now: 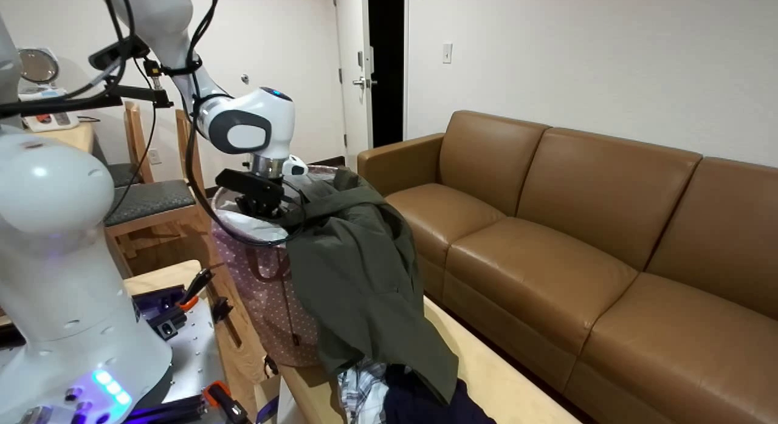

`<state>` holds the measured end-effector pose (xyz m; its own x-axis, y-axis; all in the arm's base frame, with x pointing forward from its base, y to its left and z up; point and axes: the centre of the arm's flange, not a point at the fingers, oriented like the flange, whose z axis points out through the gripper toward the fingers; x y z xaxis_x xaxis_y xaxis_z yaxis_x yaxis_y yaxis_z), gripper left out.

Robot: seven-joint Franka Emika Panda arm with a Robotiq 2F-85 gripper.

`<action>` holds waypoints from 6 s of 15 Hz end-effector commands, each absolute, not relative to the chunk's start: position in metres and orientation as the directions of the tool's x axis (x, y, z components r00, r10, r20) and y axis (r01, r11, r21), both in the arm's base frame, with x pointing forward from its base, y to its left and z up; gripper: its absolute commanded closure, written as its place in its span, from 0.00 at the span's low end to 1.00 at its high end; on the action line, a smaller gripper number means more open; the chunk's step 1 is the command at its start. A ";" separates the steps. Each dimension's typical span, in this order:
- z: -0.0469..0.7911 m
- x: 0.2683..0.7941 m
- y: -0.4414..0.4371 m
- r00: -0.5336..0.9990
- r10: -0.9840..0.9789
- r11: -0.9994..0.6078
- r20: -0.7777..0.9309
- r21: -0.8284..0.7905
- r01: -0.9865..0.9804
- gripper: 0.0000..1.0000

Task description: Pick the cloth and put it in the bag

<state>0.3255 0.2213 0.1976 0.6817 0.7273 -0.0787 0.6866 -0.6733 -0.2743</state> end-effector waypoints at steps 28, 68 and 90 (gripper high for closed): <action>0.359 0.330 0.094 0.858 0.288 -0.921 0.426 -0.123 0.370 0.00; 0.148 0.323 -0.073 0.707 -0.675 -0.520 -0.211 -0.544 -0.659 0.00; 0.089 0.372 -0.072 0.647 -0.759 -0.243 -0.072 -0.891 -0.384 0.40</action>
<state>0.3624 -0.0732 0.1078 0.6657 -0.7379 -0.1115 -0.4821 -0.3112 -0.8190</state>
